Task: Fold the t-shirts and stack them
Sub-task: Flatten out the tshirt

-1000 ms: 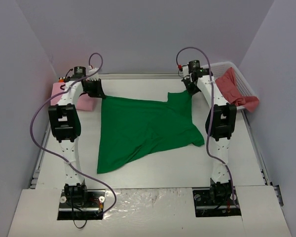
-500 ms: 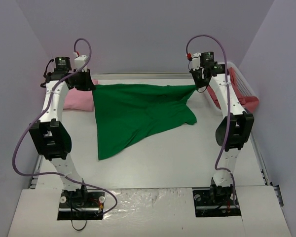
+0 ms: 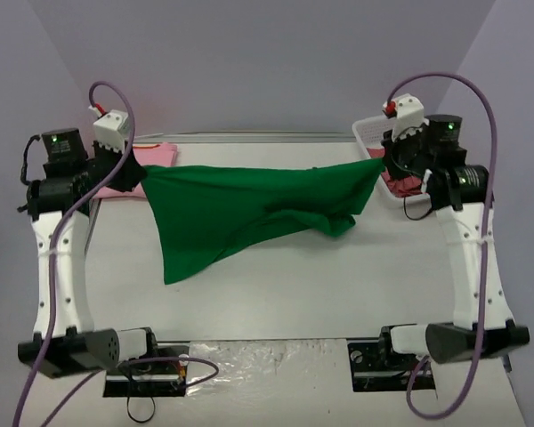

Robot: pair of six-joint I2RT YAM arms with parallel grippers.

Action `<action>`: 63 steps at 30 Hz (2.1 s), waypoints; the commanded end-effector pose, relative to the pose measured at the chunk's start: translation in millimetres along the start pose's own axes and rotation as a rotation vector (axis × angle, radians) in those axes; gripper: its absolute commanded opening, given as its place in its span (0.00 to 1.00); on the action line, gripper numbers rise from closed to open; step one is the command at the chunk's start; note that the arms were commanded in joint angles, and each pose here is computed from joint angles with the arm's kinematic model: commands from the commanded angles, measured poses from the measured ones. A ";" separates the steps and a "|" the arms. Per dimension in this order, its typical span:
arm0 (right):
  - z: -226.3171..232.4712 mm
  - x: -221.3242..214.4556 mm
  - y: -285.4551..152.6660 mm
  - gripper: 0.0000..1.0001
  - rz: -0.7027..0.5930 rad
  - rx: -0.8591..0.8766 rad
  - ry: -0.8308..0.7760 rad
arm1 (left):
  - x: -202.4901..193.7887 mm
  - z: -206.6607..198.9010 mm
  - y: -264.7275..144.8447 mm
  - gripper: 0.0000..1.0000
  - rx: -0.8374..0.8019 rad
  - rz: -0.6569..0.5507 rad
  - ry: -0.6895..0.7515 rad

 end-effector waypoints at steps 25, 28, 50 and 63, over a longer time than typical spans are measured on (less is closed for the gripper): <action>-30.5 34.7 55.3 0.00 -0.034 -0.090 0.016 | 27.3 31.2 -7.4 0.02 0.215 -0.145 0.029; -33.4 31.4 89.8 0.00 0.007 -0.071 0.028 | 23.0 51.6 27.9 0.02 0.199 -0.096 -0.008; -14.0 127.8 -106.9 0.00 -0.469 -0.090 -0.030 | 94.6 -43.8 -124.2 0.02 0.186 -0.386 0.262; 49.0 -36.6 -177.3 0.80 -0.270 0.052 -0.160 | -76.7 -185.0 -194.3 0.70 -0.369 -0.156 0.618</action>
Point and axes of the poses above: each gripper's point midway between its finger pads, its own y axis out along the fingers, its own z axis along the line the jaws close on, x = y × z, the point moved 2 cm from there along -y, back along the fingers, and after that the axes turned 2 degrees about y, right-handed, at the moved point
